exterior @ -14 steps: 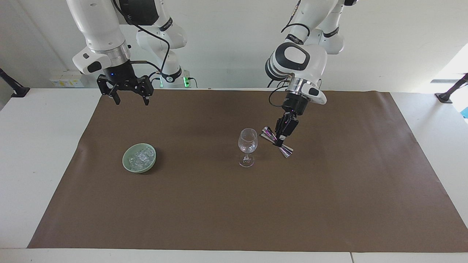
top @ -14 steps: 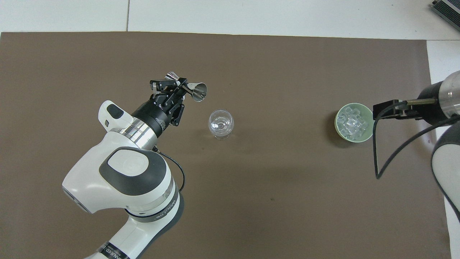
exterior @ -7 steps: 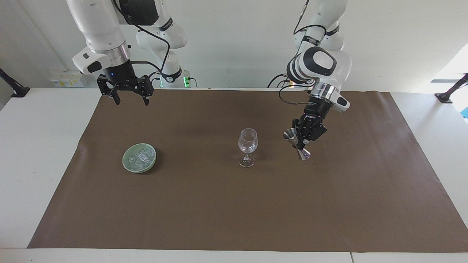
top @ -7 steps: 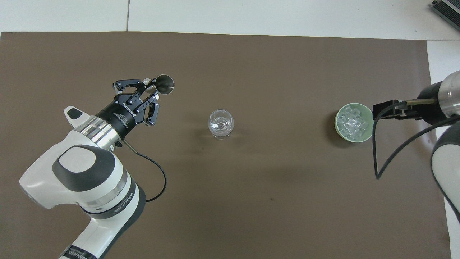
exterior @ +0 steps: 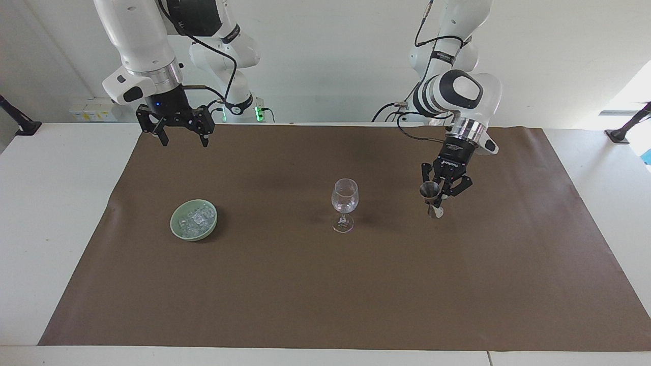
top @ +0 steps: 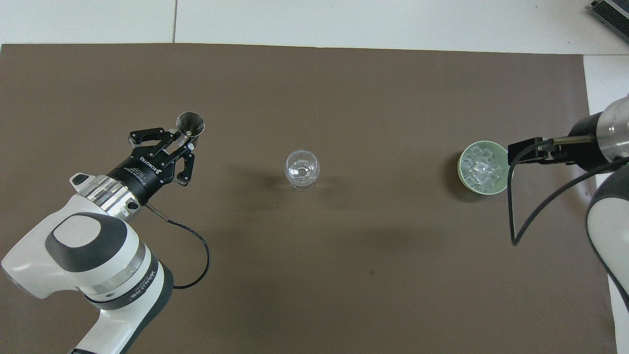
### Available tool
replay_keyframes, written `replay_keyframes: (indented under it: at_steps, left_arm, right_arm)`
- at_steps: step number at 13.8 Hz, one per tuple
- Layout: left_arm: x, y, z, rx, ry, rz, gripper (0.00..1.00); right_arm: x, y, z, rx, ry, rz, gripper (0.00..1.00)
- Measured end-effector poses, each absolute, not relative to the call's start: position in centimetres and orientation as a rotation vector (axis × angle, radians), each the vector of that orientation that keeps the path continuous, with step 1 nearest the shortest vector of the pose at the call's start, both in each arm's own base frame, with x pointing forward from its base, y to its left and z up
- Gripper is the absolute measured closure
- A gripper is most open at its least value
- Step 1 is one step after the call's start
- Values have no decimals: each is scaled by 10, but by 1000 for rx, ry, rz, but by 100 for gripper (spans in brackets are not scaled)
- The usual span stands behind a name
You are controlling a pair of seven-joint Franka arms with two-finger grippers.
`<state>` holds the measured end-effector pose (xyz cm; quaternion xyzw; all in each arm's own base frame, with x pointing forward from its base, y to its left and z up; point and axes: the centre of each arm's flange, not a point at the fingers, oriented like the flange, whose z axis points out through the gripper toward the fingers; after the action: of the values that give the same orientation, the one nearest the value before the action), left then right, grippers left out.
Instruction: Pour wine and add ice with both arms
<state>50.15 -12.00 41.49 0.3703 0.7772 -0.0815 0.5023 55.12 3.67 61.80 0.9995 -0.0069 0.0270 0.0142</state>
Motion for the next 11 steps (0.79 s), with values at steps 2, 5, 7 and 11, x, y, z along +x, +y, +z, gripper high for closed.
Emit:
replay_keyframes:
  at_steps: [2,5,7,11]
  left_arm:
    - [498,-98,402,852,1886,-265,78]
    - [492,-61,376,801,1883,-371,78]
    - [489,-44,366,771,1877,-412,78]
    - [479,7,340,708,1853,-513,78]
  right_arm:
    - [551,37,618,3112,-19,83,0]
    - [551,38,618,3112,-18,83,0]
    - [551,38,618,3112,-18,83,0]
    - [557,39,609,3113,-15,157,0]
